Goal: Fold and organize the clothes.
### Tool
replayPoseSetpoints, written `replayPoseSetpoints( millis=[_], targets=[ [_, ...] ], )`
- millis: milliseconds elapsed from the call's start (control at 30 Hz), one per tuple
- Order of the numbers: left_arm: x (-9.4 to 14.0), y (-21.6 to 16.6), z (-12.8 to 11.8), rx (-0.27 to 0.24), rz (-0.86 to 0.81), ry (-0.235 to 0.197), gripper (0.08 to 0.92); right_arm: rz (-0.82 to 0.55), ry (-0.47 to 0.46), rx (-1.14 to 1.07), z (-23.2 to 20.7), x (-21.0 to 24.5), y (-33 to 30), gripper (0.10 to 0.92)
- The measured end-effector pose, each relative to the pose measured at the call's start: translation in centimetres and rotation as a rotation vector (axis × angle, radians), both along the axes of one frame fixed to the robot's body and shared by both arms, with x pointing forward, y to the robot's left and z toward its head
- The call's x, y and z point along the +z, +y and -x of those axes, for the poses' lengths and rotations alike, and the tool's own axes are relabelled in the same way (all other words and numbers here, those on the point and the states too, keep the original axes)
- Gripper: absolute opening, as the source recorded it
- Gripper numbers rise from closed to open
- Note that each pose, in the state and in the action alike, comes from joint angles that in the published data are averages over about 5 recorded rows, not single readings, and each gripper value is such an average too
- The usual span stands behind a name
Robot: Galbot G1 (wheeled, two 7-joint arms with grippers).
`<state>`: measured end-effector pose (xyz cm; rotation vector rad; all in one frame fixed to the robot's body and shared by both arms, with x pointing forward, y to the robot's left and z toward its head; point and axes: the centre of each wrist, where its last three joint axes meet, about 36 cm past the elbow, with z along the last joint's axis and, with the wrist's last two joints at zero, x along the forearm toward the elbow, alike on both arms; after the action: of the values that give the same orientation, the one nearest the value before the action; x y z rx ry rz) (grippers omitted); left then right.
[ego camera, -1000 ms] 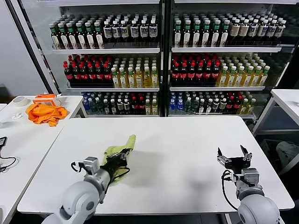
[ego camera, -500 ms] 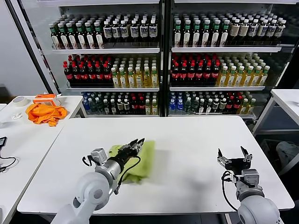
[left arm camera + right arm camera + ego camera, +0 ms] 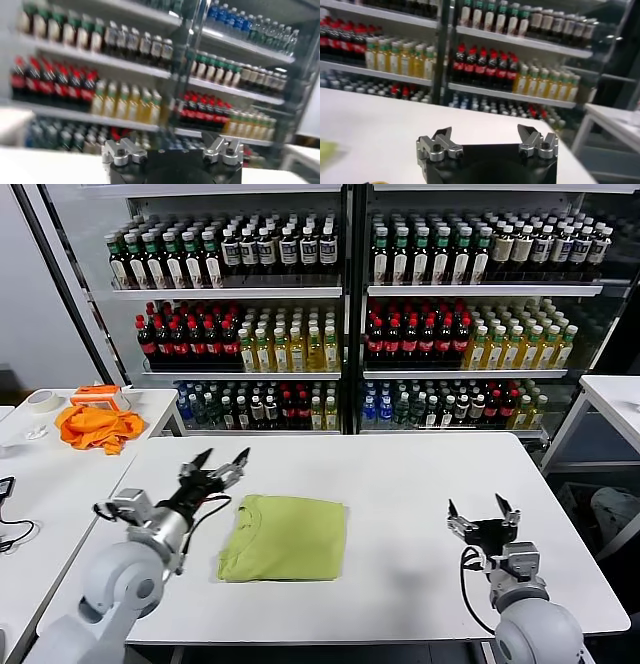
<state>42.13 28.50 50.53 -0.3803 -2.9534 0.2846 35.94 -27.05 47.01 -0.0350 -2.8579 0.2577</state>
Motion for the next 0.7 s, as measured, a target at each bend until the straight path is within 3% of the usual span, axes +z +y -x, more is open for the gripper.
replayPoseSetpoints(
  millis=[300, 700],
  targets=[
    [-1.7, 3.4, 1.8, 0.058, -0.185, -0.065, 0.823, -0.150, 0.074, 0.093, -0.8, -0.2, 4.8, 0.823],
    [-3.1, 4.8, 4.2, 0.063, -0.270, -0.069, 0.823, -0.295, 0.197, 0.206, -0.6, -0.7, 11.7, 0.823]
  ],
)
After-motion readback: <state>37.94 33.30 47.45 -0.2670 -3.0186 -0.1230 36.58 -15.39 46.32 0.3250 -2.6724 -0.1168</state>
